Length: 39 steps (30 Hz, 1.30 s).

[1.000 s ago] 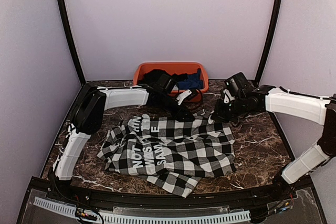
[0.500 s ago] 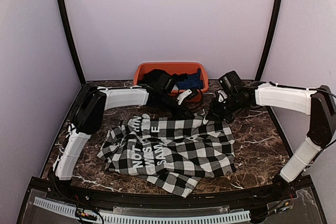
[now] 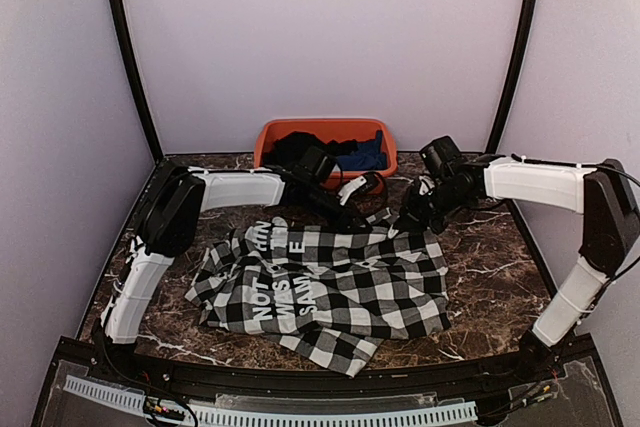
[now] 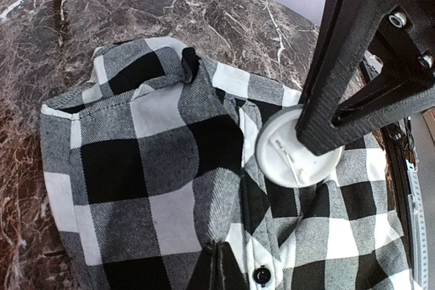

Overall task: Pin the brooch onto the clothing
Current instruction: Pick up the clothing with brooches at the center of the board, then pin the brooch onto the flattened clothing.

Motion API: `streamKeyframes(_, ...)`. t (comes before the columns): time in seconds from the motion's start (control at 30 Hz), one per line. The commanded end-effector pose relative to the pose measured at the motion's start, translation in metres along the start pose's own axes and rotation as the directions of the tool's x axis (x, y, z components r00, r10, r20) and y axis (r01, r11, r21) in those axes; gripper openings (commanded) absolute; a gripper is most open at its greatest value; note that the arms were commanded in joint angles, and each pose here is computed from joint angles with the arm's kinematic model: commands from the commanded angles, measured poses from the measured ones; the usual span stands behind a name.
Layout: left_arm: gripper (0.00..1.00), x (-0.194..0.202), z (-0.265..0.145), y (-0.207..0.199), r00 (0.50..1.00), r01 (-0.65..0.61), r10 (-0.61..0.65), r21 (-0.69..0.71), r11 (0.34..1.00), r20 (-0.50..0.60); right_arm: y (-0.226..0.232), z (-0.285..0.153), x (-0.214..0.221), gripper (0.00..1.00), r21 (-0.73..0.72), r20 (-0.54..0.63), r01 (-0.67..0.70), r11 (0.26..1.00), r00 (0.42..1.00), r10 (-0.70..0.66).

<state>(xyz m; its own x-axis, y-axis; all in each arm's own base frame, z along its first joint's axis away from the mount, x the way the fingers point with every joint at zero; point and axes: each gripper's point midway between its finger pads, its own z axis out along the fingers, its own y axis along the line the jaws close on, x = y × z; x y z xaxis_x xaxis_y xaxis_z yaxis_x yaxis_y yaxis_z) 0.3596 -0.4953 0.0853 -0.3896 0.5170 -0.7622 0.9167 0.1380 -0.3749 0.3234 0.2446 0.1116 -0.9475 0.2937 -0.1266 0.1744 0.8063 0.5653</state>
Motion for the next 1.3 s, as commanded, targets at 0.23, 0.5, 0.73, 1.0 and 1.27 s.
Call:
streamKeyframes(0.23,0.01,-0.009,-0.001,-0.023,0.999,-0.051,0.051,0.034,0.998,0.018,0.003,0.012,-0.005,0.00,-0.009,-0.027,-0.050,0.999,0.998,0.050)
streamKeyframes(0.5,0.01,-0.014,-0.002,-0.031,0.998,-0.057,0.055,0.058,0.997,0.039,-0.002,0.018,-0.004,0.00,0.008,-0.035,-0.072,0.997,0.997,0.073)
streamKeyframes(0.73,0.01,-0.014,-0.001,-0.039,0.997,-0.066,0.063,0.084,0.994,0.041,-0.003,0.023,-0.005,0.00,0.006,-0.040,-0.085,0.996,0.996,0.085)
streamKeyframes(1.0,0.01,-0.012,0.000,-0.044,0.997,-0.069,0.065,0.096,0.993,0.042,-0.005,0.026,-0.006,0.00,0.008,-0.038,-0.098,0.995,0.994,0.098)
streamKeyframes(1.27,0.01,-0.013,0.000,-0.047,0.996,-0.076,0.072,0.106,0.991,0.048,-0.004,0.029,-0.006,0.00,0.005,-0.053,-0.100,0.995,0.994,0.100)
